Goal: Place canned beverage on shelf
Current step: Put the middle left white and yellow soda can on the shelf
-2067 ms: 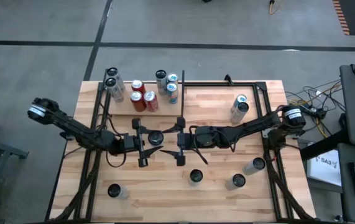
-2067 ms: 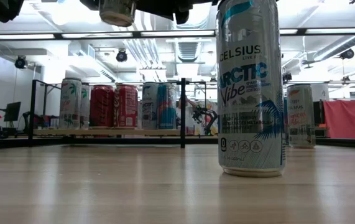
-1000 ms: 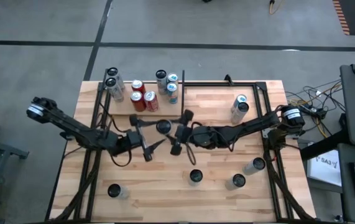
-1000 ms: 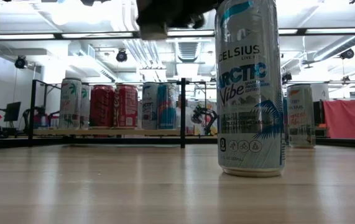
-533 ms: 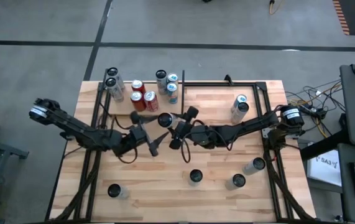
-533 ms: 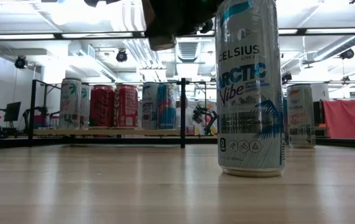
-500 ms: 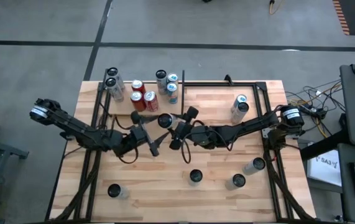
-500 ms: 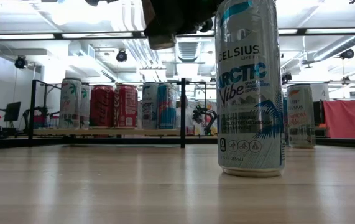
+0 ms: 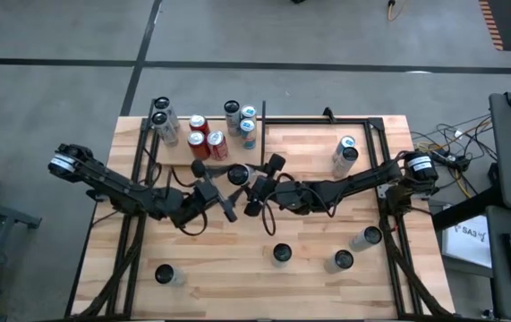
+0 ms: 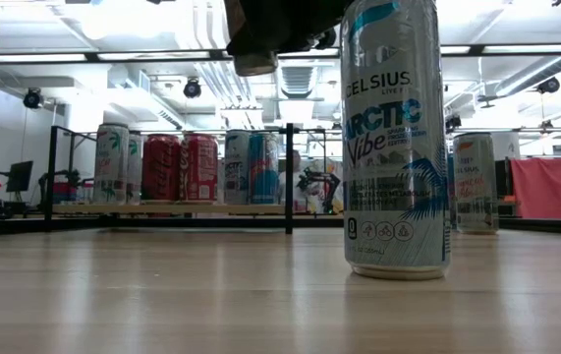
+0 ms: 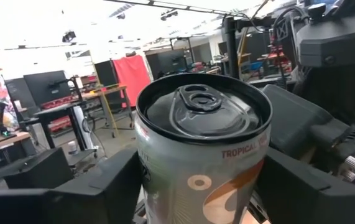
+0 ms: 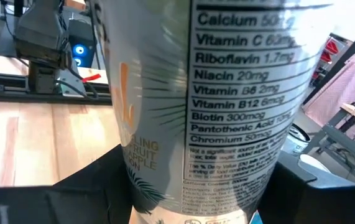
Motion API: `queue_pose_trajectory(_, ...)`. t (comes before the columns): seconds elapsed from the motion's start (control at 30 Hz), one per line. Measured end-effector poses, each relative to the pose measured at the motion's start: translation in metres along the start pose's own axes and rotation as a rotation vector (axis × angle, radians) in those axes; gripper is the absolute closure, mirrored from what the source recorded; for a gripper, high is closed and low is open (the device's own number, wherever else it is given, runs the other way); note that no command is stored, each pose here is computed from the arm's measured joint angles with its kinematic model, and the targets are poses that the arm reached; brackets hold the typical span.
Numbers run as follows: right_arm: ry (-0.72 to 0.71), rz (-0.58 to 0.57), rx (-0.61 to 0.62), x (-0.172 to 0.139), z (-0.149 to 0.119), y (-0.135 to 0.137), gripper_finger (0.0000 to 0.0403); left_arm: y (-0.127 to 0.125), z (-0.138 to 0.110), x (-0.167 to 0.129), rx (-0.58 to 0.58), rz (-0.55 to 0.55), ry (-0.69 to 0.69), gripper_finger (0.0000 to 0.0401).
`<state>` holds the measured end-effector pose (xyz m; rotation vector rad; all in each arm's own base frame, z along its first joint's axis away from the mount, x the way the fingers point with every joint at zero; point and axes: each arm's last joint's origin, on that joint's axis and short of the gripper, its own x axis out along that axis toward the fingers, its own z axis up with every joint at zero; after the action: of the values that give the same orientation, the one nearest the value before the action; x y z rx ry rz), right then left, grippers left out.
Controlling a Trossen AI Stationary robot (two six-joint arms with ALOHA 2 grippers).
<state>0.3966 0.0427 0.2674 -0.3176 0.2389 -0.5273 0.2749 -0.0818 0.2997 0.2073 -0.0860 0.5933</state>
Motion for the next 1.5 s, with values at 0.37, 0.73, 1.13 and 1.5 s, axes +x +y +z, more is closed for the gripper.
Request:
queue_pose_trajectory(0.37,0.012,0.002,0.022,-0.001,0.001,-0.001,0.0088,0.014,0.004,-0.006,0.03,0.175,0.071,0.0173)
queue_pose_trajectory(0.73,0.028,-0.021,0.056,-0.004,0.003,-0.005,0.0077,0.077,0.004,-0.045,0.043,0.414,0.165,0.0173)
queue_pose_trajectory(1.13,0.031,-0.022,0.057,-0.004,0.002,-0.005,0.0077,0.123,-0.055,-0.091,-0.132,0.587,0.179,0.0173)
queue_pose_trajectory(1.5,0.031,-0.021,0.056,-0.004,0.002,-0.005,0.0076,0.135,-0.074,-0.103,-0.142,0.615,0.183,0.0171)
